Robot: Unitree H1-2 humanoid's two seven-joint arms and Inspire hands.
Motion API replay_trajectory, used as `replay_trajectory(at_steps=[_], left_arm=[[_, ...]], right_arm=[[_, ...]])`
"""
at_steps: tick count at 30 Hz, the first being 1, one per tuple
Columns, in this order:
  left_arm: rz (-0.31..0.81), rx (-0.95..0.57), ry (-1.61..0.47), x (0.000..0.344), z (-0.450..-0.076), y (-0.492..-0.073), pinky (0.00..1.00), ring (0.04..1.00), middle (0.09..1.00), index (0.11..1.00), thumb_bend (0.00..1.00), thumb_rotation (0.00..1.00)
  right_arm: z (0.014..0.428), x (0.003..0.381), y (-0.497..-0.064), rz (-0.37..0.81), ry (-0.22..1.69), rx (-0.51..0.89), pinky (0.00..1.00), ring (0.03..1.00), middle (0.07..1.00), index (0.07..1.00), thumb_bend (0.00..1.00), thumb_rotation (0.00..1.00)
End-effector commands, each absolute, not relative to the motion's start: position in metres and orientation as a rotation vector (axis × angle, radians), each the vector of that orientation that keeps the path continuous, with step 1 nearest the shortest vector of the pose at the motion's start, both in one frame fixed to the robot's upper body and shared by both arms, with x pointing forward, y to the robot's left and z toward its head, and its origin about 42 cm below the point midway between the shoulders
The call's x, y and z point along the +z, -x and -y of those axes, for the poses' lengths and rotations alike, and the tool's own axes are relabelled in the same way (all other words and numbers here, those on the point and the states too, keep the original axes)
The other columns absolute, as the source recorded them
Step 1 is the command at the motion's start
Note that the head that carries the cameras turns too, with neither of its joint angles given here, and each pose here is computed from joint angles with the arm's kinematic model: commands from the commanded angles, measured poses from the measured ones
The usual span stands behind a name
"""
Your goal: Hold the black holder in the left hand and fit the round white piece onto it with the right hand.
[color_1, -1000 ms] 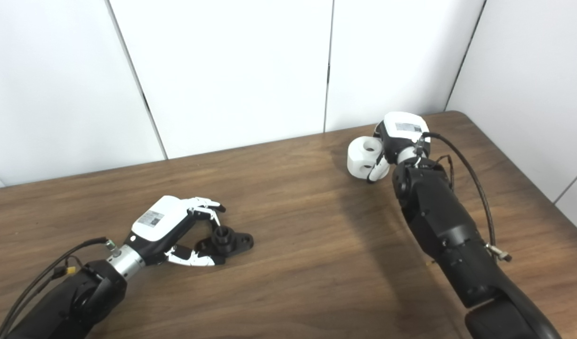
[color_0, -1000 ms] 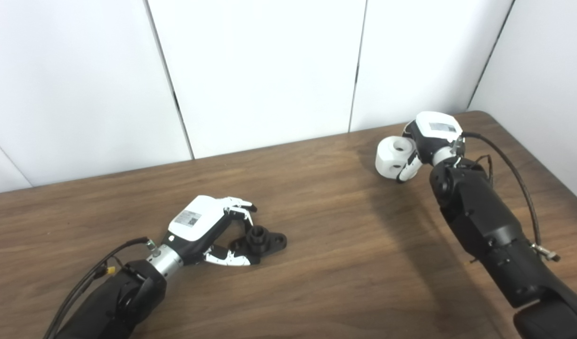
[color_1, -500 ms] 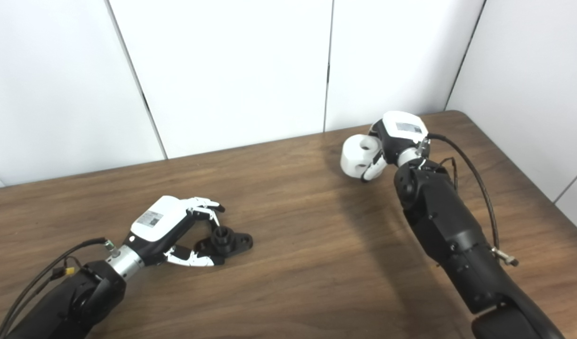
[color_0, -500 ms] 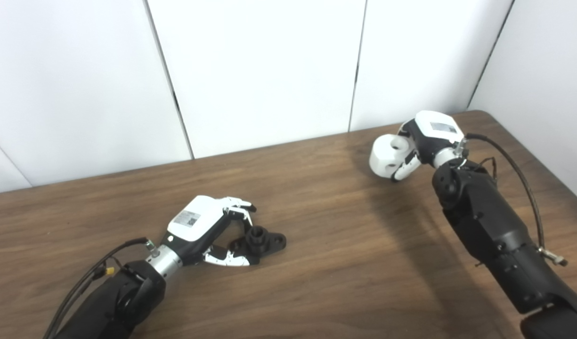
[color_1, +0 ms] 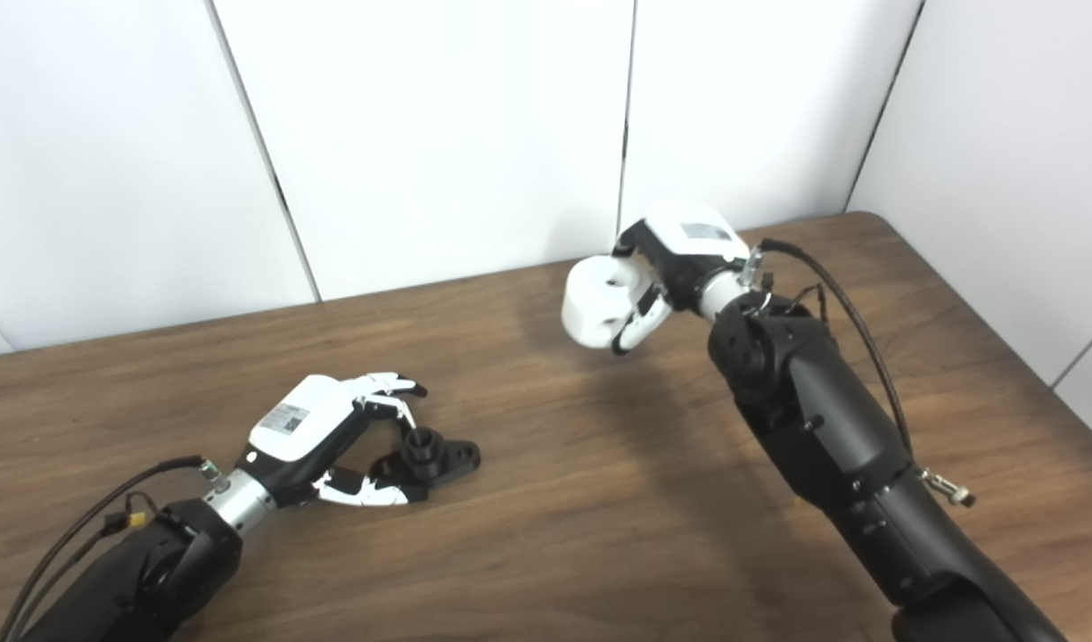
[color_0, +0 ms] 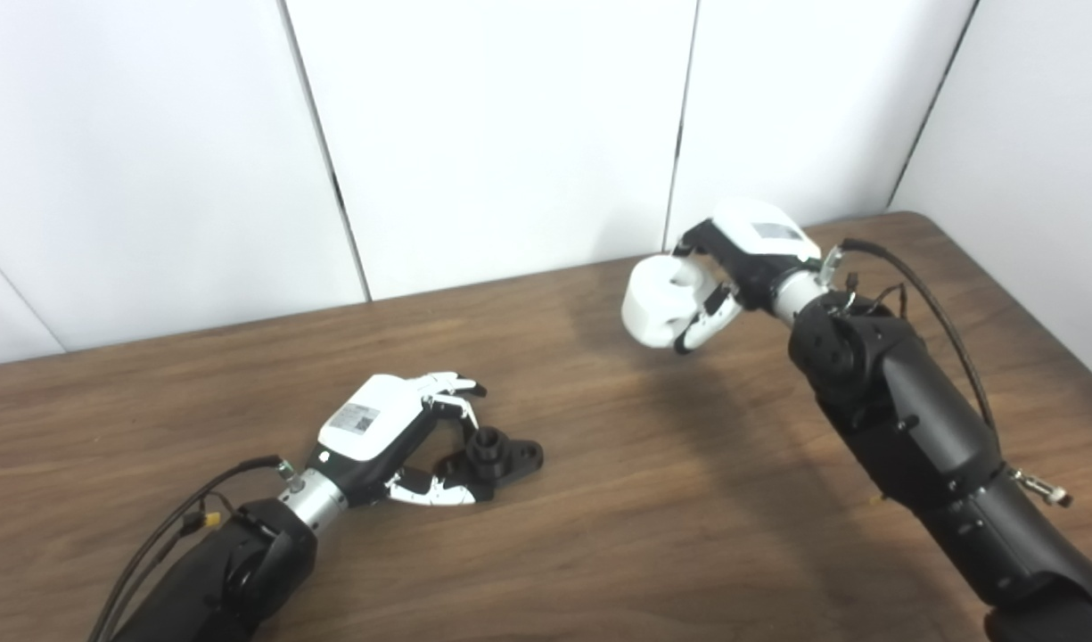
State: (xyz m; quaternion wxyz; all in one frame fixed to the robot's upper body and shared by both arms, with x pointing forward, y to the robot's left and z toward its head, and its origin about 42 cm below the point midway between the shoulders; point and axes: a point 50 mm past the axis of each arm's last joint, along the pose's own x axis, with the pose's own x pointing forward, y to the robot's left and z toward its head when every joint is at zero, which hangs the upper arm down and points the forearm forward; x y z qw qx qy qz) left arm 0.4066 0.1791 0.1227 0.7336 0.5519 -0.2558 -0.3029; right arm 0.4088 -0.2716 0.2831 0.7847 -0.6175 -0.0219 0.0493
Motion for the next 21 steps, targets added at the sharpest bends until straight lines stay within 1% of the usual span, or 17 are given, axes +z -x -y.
replay_trajectory(at_steps=[1, 4, 10, 15, 19, 21], left_arm=[[0.349, -0.757, -1.362, 0.076, -0.201, -0.391, 0.71, 0.857, 0.828, 0.487, 0.52, 0.07], [0.345, -0.747, -1.352, 0.075, -0.197, -0.393, 0.68, 0.859, 0.829, 0.487, 0.52, 0.07], [0.328, -0.747, -1.361, 0.075, -0.186, -0.394, 0.73, 0.883, 0.846, 0.488, 0.52, 0.07], [0.319, -0.742, -1.377, 0.075, -0.177, -0.395, 0.73, 0.882, 0.846, 0.489, 0.52, 0.08], [0.315, -0.742, -1.374, 0.076, -0.172, -0.396, 0.73, 0.884, 0.855, 0.489, 0.52, 0.08], [0.308, -0.739, -1.378, 0.077, -0.169, -0.396, 0.73, 0.888, 0.859, 0.489, 0.52, 0.08]], right_arm=[[0.255, 0.324, -0.411, 0.201, 1.354, 0.11, 0.74, 0.802, 0.755, 0.483, 0.52, 0.15], [0.24, 0.33, -0.407, 0.246, 1.371, 0.163, 0.72, 0.786, 0.746, 0.484, 0.52, 0.15], [0.221, 0.336, -0.4, 0.298, 1.365, 0.243, 0.75, 0.793, 0.742, 0.484, 0.52, 0.15], [0.203, 0.326, -0.395, 0.343, 1.355, 0.319, 0.74, 0.786, 0.735, 0.482, 0.52, 0.15], [0.195, 0.32, -0.392, 0.357, 1.329, 0.354, 0.78, 0.783, 0.733, 0.481, 0.52, 0.14], [0.19, 0.316, -0.392, 0.357, 1.328, 0.368, 0.77, 0.78, 0.735, 0.481, 0.52, 0.14]])
